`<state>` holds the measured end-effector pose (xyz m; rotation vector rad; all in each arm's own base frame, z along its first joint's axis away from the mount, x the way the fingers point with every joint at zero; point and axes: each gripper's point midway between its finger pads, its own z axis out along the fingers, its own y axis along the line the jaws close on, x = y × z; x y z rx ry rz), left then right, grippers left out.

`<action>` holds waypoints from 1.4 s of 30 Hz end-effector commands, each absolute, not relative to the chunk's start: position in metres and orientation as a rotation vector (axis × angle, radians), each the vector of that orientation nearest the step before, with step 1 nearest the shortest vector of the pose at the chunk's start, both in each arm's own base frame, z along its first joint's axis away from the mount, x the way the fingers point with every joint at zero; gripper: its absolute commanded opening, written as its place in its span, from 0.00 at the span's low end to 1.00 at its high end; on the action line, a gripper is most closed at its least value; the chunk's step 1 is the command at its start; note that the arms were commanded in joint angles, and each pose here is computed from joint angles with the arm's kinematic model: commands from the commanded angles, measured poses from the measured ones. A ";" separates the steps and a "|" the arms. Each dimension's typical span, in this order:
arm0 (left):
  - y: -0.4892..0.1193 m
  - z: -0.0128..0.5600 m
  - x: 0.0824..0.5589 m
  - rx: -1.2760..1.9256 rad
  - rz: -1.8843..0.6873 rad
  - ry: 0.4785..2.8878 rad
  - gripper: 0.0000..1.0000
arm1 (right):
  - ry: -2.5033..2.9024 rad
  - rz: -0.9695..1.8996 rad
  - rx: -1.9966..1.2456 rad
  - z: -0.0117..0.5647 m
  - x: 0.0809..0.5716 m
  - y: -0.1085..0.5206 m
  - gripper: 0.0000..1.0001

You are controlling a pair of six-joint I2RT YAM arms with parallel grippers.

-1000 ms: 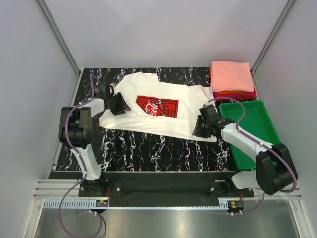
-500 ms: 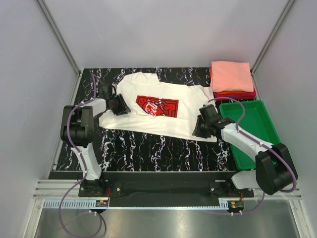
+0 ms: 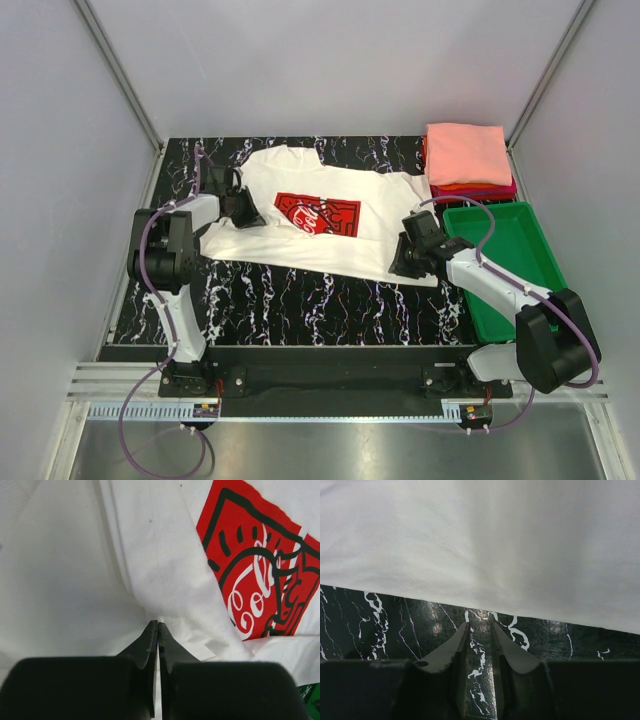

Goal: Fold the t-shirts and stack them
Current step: Fold the tshirt

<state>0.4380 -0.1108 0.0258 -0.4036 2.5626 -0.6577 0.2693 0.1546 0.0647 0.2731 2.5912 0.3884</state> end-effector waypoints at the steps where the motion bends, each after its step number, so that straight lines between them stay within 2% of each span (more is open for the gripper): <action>1: -0.124 0.046 0.457 -0.345 -0.707 2.501 0.00 | 2.553 0.367 0.252 0.074 0.278 0.155 0.30; 9: -0.137 0.060 0.480 -0.301 -0.739 2.450 0.01 | 2.556 0.375 0.252 0.075 0.277 0.156 0.30; 16: -0.173 0.081 0.515 -0.239 -0.925 2.363 0.04 | 2.542 0.368 0.247 0.084 0.276 0.153 0.30; 19: -0.200 0.105 0.526 -0.157 -1.073 2.296 0.10 | 2.532 0.353 0.250 0.087 0.276 0.150 0.30; 20: -0.206 0.117 0.531 -0.120 -1.103 2.265 0.16 | 2.532 0.353 0.251 0.088 0.276 0.151 0.30; 22: -0.211 0.132 0.530 -0.056 -1.151 2.236 0.20 | 2.529 0.352 0.255 0.090 0.277 0.150 0.30; 26: -0.191 0.151 0.523 -0.044 -1.065 2.244 0.28 | 2.532 0.352 0.266 0.089 0.277 0.151 0.31; 31: -0.129 0.114 0.494 -0.258 -0.810 2.368 0.29 | 2.544 0.363 0.259 0.088 0.280 0.155 0.31; 34: -0.106 0.090 0.479 -0.339 -0.740 2.421 0.29 | 2.549 0.387 0.252 0.090 0.282 0.160 0.31; 42: -0.145 0.072 0.481 -0.260 -0.814 2.470 0.26 | 2.538 0.419 0.251 0.095 0.280 0.162 0.31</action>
